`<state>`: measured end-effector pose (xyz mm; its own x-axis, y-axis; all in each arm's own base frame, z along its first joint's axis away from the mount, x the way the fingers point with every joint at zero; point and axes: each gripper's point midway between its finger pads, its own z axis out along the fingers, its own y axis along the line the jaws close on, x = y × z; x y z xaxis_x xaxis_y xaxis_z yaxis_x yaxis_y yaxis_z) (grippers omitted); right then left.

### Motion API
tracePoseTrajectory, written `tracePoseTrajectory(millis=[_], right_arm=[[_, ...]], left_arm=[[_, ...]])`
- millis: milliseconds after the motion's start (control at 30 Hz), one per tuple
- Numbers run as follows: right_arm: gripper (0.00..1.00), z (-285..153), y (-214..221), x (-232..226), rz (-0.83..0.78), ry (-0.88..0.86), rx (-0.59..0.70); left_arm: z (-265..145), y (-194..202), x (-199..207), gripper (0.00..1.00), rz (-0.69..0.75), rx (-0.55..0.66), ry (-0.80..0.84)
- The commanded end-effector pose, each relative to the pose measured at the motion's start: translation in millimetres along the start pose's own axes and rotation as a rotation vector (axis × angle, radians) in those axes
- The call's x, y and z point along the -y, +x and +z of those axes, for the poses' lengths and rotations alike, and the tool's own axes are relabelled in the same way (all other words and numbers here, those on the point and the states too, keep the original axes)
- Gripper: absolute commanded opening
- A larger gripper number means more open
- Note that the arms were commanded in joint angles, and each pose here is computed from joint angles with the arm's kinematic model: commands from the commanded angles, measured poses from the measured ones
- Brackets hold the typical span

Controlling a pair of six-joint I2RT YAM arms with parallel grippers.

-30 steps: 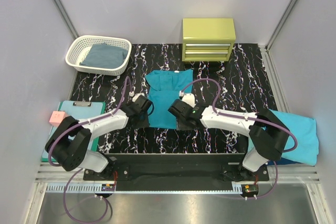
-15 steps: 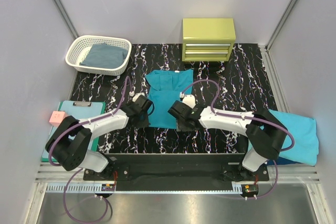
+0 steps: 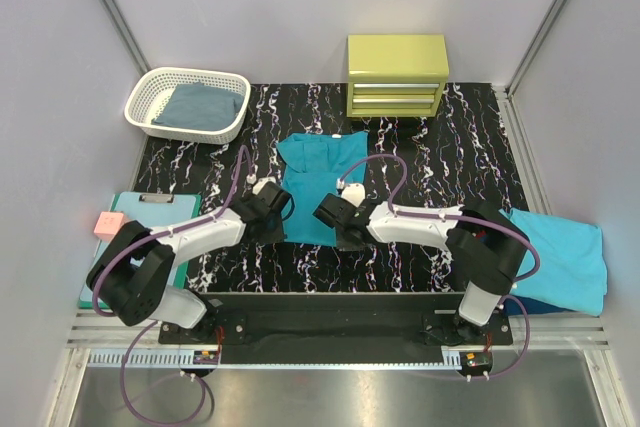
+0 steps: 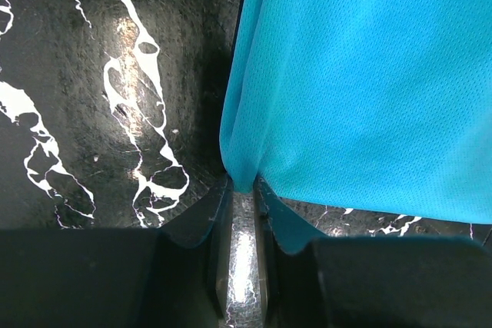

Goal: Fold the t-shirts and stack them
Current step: Fold the tshirt

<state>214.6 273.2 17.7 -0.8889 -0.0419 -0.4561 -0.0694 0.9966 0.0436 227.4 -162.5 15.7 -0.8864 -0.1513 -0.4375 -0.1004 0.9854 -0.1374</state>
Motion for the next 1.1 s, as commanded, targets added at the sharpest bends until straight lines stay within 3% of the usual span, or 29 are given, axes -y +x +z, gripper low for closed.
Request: tracePoseTrajectory(millis=[0,100,333,600,1067], right_arm=[[0.10,-14,-11,-2,0.047,-0.024,0.053],[0.00,-20,-7,3,0.063,-0.025,0.050],[0.00,-46,6,9,0.050,-0.026,0.074],[0.00,-81,-11,10,0.050,-0.034,0.148],[0.00,-129,-73,13,0.028,-0.002,0.359]], left_arm=[[-6,-3,5,0.19,-0.009,0.025,0.021],[-12,-3,9,0.17,-0.005,0.028,0.035],[-40,0,24,0.00,0.000,0.055,0.089],[-75,-6,33,0.00,0.000,0.102,0.128],[-133,-61,53,0.00,-0.042,0.248,0.185]])
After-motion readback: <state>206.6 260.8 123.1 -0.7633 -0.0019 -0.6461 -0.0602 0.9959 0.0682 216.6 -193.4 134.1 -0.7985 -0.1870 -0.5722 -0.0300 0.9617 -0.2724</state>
